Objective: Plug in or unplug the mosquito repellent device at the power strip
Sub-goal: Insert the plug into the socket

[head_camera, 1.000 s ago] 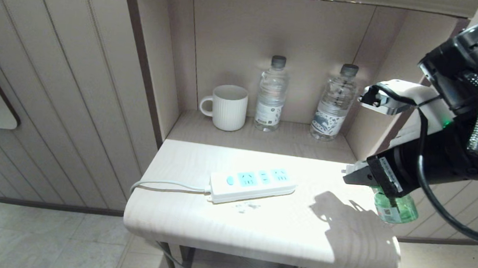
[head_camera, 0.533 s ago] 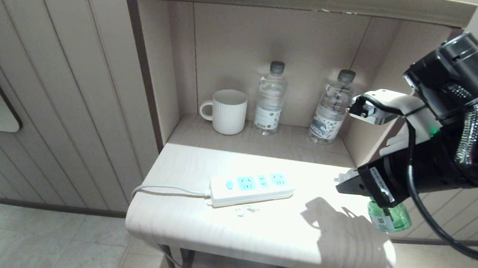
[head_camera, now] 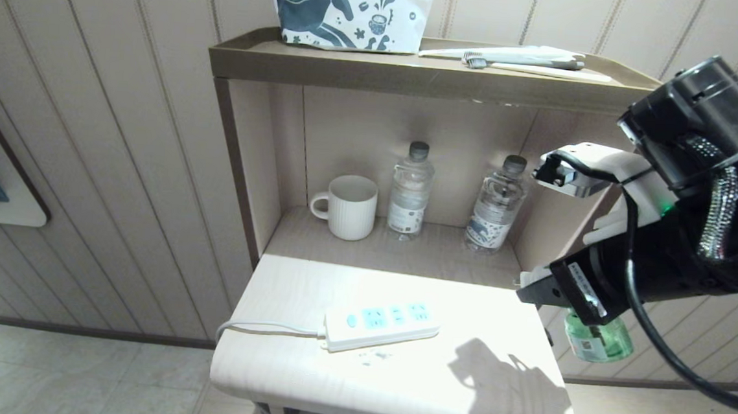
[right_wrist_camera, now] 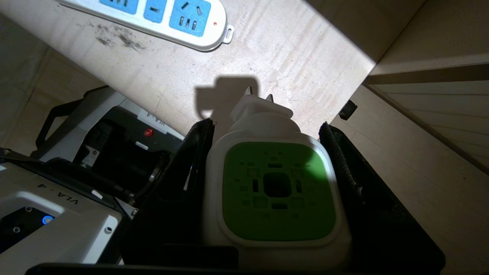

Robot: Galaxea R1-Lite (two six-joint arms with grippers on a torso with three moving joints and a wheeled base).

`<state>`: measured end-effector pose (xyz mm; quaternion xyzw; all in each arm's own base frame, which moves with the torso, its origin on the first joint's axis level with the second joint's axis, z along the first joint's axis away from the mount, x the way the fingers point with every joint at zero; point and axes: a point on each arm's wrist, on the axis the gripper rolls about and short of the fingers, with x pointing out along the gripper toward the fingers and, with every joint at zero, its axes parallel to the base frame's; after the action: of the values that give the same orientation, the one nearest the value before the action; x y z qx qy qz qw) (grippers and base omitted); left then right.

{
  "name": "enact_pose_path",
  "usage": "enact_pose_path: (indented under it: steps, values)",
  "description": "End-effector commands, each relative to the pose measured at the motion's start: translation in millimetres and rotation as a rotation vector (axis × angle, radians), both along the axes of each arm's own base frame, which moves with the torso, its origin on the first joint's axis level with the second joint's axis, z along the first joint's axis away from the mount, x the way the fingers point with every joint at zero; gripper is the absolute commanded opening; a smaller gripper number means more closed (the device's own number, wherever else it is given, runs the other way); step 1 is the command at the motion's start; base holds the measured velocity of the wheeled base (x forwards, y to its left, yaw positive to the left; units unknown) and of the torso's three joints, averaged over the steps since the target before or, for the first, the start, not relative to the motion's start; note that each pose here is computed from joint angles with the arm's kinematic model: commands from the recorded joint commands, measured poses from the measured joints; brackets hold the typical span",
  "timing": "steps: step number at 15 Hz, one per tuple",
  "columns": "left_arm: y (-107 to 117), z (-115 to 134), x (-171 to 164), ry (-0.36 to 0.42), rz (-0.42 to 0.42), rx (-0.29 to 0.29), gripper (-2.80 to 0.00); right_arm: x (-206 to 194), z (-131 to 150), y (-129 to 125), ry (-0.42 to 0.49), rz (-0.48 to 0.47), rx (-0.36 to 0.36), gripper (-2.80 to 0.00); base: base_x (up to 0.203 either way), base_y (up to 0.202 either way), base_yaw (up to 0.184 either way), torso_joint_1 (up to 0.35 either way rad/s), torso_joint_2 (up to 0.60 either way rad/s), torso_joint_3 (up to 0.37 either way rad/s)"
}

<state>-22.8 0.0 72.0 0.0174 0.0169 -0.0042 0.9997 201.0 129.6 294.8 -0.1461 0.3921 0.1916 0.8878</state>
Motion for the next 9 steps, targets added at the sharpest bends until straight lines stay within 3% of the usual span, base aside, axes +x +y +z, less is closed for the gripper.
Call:
enact_pose_path:
  steps: [1, 9]
  values:
    - [0.0, 0.0, 0.0, 0.000, 0.000, 0.000, -2.80, 5.6, -6.7, 3.9, 0.027, 0.003, -0.012, -2.80, 0.000, 0.000, 0.000, 0.227, -0.51, -0.293]
    - [0.0, 0.0, 0.0, 0.000, 0.000, 0.000, -2.80, 13.0, -15.2, 9.0, 0.059, 0.005, -0.026, -2.80, 0.000, 0.000, 0.000, 0.256, -0.55, -0.299]
